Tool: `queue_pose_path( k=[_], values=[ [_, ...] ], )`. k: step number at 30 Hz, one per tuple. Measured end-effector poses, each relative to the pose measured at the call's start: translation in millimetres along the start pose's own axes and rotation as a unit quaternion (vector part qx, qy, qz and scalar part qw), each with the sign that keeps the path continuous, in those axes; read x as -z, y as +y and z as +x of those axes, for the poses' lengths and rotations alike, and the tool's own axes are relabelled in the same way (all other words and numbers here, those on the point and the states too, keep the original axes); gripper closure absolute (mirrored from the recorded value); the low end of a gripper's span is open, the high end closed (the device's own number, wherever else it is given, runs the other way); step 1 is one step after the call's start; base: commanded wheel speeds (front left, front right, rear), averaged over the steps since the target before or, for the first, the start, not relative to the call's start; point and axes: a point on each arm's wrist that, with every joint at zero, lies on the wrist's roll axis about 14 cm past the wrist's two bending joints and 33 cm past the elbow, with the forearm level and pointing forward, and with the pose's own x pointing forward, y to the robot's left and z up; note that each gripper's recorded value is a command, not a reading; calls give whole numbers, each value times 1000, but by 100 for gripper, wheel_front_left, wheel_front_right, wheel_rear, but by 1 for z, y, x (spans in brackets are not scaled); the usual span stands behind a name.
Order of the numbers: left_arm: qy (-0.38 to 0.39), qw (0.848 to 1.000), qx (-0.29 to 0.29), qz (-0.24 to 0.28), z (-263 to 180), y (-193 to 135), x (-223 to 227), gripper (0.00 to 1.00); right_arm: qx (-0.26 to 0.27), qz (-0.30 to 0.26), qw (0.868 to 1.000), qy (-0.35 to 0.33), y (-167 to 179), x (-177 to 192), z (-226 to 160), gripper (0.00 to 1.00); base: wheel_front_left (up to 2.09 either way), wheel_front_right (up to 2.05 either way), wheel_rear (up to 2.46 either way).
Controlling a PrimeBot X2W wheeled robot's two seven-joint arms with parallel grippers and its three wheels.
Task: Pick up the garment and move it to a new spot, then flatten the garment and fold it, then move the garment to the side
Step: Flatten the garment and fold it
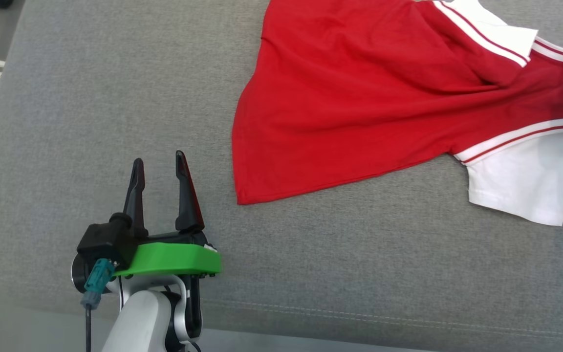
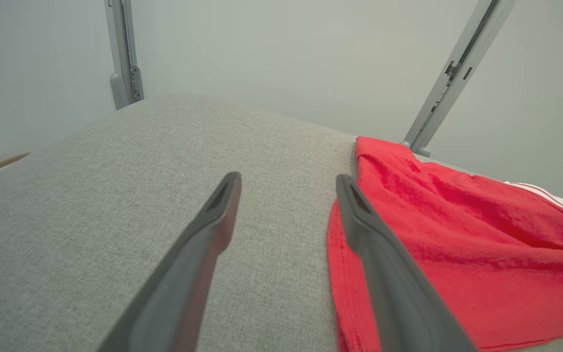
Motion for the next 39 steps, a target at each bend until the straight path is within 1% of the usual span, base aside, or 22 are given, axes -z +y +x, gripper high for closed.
queue_pose_path(
  k=[4,7,10,15,21,25,28,31,33,39],
  values=[
    [8,1000,29,4,1,-16,7,0,1,6,1000,-29,-6,-13,-11,0,0,0,0],
    [13,998,54,5,3,-31,11,0,-13,7,998,-67,1,-28,-22,0,0,0,0],
    [19,996,83,10,4,-46,17,0,-27,20,994,-101,7,-34,-37,0,0,0,0],
    [29,992,119,18,7,-63,24,0,-36,40,986,-156,14,-40,-69,0,0,0,0],
    [35,989,144,30,7,-75,25,0,-40,76,975,-206,26,-37,-109,0,0,0,0],
    [39,988,148,30,3,-75,23,0,-33,84,966,-242,30,-38,-136,0,0,0,0],
    [42,988,147,32,-3,-71,23,0,-25,79,962,-259,33,-34,-155,0,0,0,0],
    [38,988,142,37,-9,-62,19,0,-16,77,960,-269,38,-27,-172,0,0,0,0],
    [33,990,132,30,-12,-55,14,0,-11,71,959,-273,41,-23,-182,0,0,0,0],
    [28,994,101,30,-30,-28,7,0,8,82,955,-284,48,-16,-210,0,0,0,0]
  ],
)
